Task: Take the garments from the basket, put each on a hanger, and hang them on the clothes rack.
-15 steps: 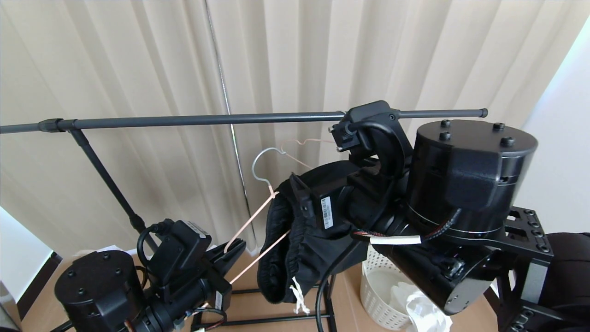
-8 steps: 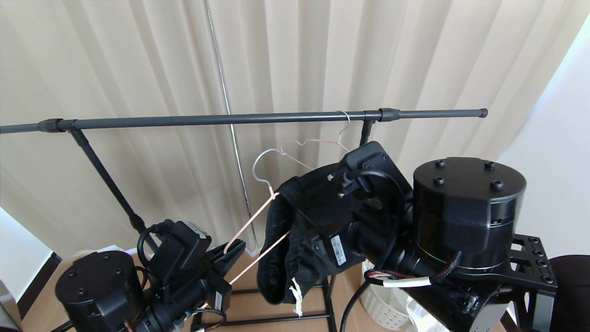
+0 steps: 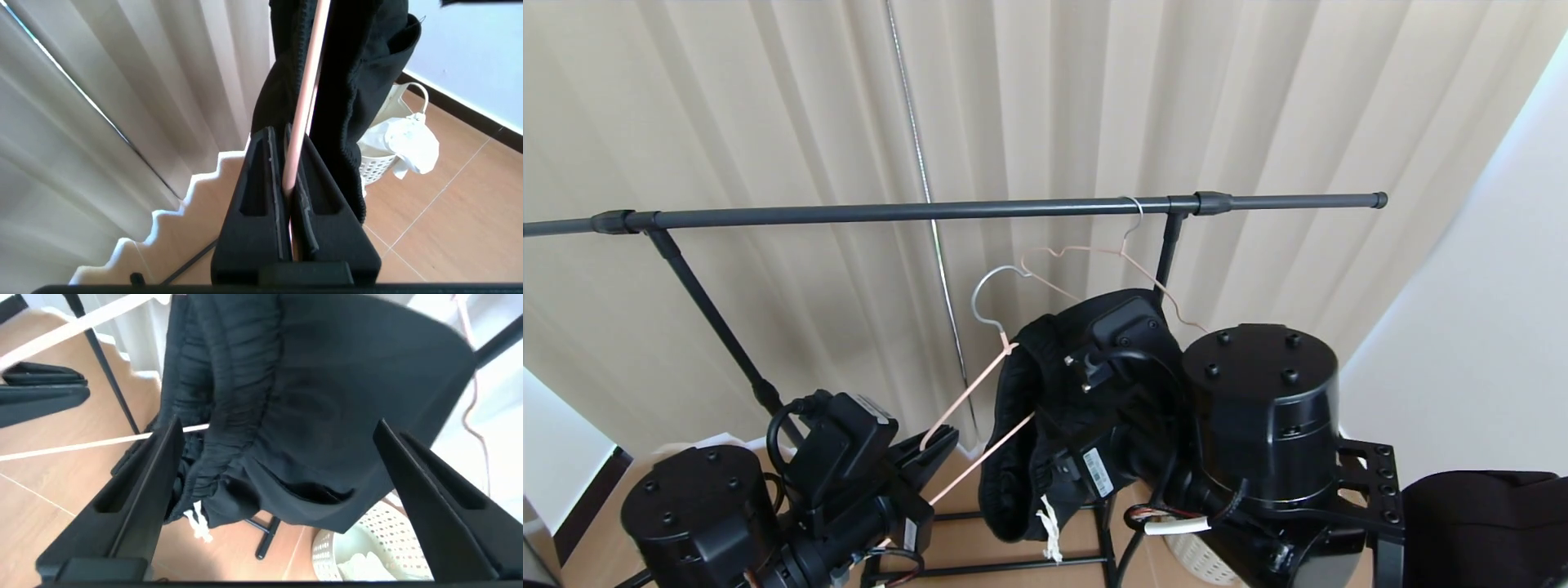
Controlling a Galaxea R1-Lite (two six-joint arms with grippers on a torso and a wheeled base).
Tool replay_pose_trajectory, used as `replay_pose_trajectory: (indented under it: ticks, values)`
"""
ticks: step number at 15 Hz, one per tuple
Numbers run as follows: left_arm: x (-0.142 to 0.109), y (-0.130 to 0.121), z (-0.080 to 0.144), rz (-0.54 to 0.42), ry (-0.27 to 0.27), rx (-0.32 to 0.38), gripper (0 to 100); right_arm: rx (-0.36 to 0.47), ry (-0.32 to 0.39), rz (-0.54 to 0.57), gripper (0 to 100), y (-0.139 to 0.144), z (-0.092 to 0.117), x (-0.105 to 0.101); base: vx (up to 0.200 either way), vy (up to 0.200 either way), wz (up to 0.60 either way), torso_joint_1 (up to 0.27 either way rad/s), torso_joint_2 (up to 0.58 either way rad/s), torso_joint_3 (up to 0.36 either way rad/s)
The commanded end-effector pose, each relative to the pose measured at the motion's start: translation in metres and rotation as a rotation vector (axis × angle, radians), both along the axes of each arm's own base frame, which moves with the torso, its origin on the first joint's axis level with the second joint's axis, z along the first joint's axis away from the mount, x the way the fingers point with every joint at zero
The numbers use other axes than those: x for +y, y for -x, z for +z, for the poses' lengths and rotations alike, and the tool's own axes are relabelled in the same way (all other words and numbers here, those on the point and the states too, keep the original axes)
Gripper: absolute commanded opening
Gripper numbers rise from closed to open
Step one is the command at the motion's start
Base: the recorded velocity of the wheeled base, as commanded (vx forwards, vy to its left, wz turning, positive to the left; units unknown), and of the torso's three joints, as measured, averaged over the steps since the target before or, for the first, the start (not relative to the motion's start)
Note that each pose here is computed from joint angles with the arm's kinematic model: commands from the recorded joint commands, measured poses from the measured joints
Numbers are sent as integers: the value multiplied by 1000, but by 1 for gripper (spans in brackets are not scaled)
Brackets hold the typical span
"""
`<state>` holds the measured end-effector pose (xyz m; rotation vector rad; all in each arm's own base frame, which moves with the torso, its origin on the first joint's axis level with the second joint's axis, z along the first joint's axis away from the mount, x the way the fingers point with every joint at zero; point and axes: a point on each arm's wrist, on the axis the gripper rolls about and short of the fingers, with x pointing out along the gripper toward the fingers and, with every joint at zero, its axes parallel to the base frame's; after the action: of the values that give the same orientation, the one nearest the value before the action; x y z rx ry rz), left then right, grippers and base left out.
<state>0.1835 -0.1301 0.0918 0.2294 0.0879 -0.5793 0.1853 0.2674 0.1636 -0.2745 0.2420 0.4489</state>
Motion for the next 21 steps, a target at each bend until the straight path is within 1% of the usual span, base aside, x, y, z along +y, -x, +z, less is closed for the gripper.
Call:
replay_pose_trajectory:
  ticks: [1, 4, 5, 6, 9, 10, 11, 12, 13, 14, 15, 17, 19, 21]
  values:
    - [-1, -1, -2, 1, -5, 6, 0, 15, 24, -1, 100, -4, -11, 7, 0, 0, 0, 0, 0, 0]
    - [-1, 0, -2, -1, -7, 9, 0, 18, 16, -4, 100, -3, -10, 6, 0, 0, 0, 0, 0, 0]
    - [1, 1, -4, -2, -12, 16, 0, 14, 5, 2, 100, 2, -1, -5, 0, 0, 0, 0, 0, 0]
    - [2, 2, -5, -2, -17, 22, 0, 14, -3, 27, 100, 5, 8, -16, 0, 0, 0, 0, 0, 0]
    - [3, 4, -7, -9, -25, 32, 0, -3, 3, 147, 100, 3, 50, -67, 0, 0, 0, 0, 0, 0]
    - [4, 6, -10, -28, -33, 50, 0, -13, 20, 222, 100, -1, 63, -86, 0, 0, 0, 0, 0, 0]
    - [4, 6, -10, -31, -33, 50, 0, -15, 20, 229, 100, -1, 65, -87, 0, 0, 0, 0, 0, 0]
    - [7, 11, -13, -96, -37, 77, 0, -1, 67, 347, 100, -6, 85, -113, 0, 0, 0, 0, 0, 0]
    - [8, 13, -14, -112, -41, 83, 0, 14, 87, 404, 100, -8, 94, -122, 0, 0, 0, 0, 0, 0]
    - [8, 14, -14, -118, -42, 87, 0, 32, 101, 450, 100, -9, 98, -126, 0, 0, 0, 0, 0, 0]
    - [8, 15, -14, -135, -39, 89, 0, 61, 148, 578, 100, -10, 102, -134, 0, 0, 0, 0, 0, 0]
    - [10, 20, -13, -172, -35, 93, 0, 93, 226, 705, 100, -15, 94, -137, 0, 0, 0, 0, 0, 0]
    - [11, 22, -8, -221, -14, 74, 0, 129, 313, 799, 100, -29, 81, -137, 0, 0, 0, 0, 0, 0]
    - [11, 25, -3, -250, 1, 56, 0, 189, 299, 849, 100, -38, 74, -131, 0, 0, 0, 0, 0, 0]
